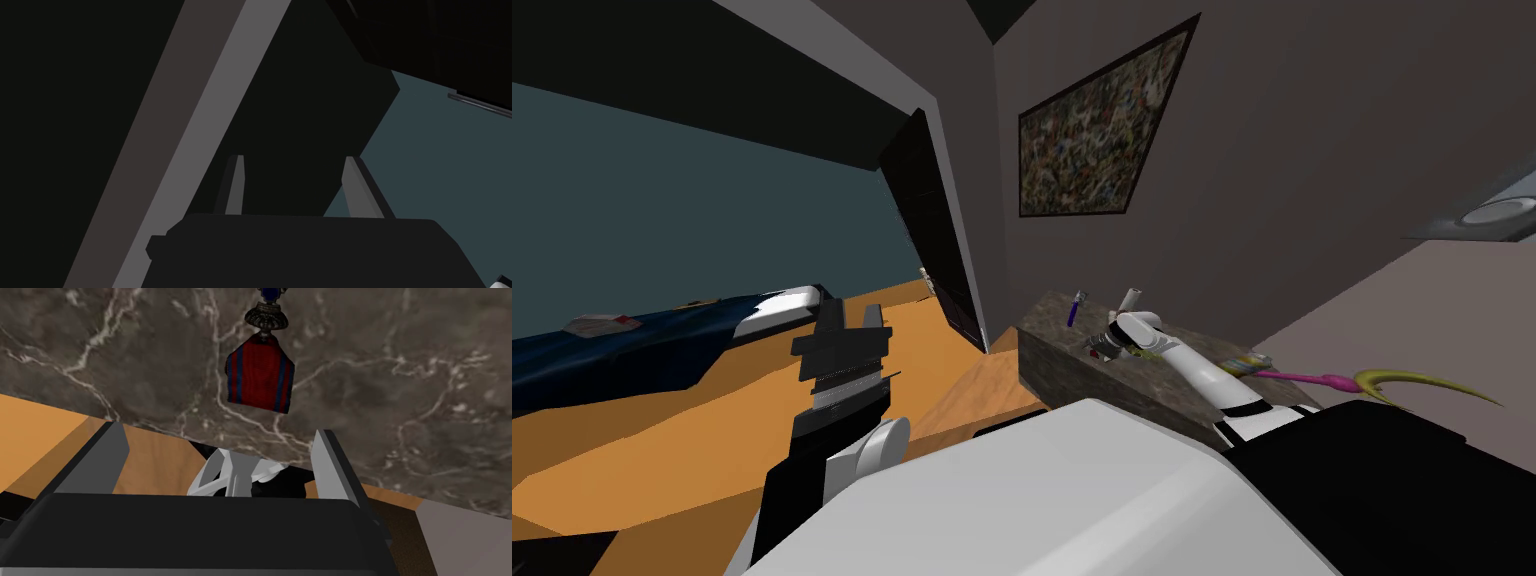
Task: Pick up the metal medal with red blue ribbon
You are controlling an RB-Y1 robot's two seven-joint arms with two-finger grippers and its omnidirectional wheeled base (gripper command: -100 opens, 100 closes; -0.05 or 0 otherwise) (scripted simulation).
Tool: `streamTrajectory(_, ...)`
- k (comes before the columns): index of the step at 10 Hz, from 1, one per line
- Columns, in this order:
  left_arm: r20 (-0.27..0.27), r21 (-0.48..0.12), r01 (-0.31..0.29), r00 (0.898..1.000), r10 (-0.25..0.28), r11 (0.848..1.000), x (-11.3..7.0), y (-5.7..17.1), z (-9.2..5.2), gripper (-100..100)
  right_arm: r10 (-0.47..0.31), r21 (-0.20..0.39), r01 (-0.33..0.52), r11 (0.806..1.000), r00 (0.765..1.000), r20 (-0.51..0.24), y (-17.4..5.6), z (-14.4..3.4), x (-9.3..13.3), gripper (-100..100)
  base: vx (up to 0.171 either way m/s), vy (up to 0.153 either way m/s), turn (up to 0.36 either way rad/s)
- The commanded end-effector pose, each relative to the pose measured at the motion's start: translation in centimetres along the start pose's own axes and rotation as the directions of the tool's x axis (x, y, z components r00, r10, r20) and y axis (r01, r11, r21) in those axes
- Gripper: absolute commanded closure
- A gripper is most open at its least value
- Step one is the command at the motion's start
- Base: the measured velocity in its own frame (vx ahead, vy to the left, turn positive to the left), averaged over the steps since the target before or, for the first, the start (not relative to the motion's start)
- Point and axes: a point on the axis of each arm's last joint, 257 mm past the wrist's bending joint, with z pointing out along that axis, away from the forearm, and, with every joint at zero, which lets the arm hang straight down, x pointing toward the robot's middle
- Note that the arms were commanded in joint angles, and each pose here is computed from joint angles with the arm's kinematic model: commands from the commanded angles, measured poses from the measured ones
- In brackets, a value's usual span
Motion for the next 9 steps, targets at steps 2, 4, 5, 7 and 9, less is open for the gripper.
streamTrajectory(2, 0.000, 0.000, 0.000, 1.000, 0.000, 1.000, 0.0, 0.0, 0.0, 0, -0.032, -0.117, 0.034, 0.993, 0.999, 0.021, 3.5, -0.4, 0.0, -100, 0.141, -0.040, 0.101)
streamTrajectory(4, 0.000, 0.000, 0.000, 1.000, 0.000, 1.000, 0.0, 0.0, 0.0, 0, -0.038, -0.184, 0.048, 0.982, 0.998, 0.056, 5.6, -0.6, -0.5, -100, 0.105, -0.019, 0.069)
streamTrajectory(5, 0.000, 0.000, 0.000, 1.000, 0.000, 1.000, 0.0, 0.0, 0.0, 0, -0.038, -0.208, 0.053, 0.977, 0.997, 0.073, 6.3, -0.8, -0.8, -100, 0.070, -0.012, 0.043)
streamTrajectory(7, 0.000, 0.000, 0.000, 1.000, 0.000, 1.000, 0.0, 0.0, 0.0, 0, -0.039, -0.209, 0.053, 0.976, 0.996, 0.075, 6.3, -0.8, -0.9, -100, 0.031, -0.007, 0.012)
streamTrajectory(9, 0.000, 0.000, 0.000, 1.000, 0.000, 1.000, 0.0, 0.0, 0.0, 0, -0.034, -0.211, 0.049, 0.976, 0.996, 0.076, 6.7, 0.4, -1.3, -100, 0.001, -0.006, 0.017)
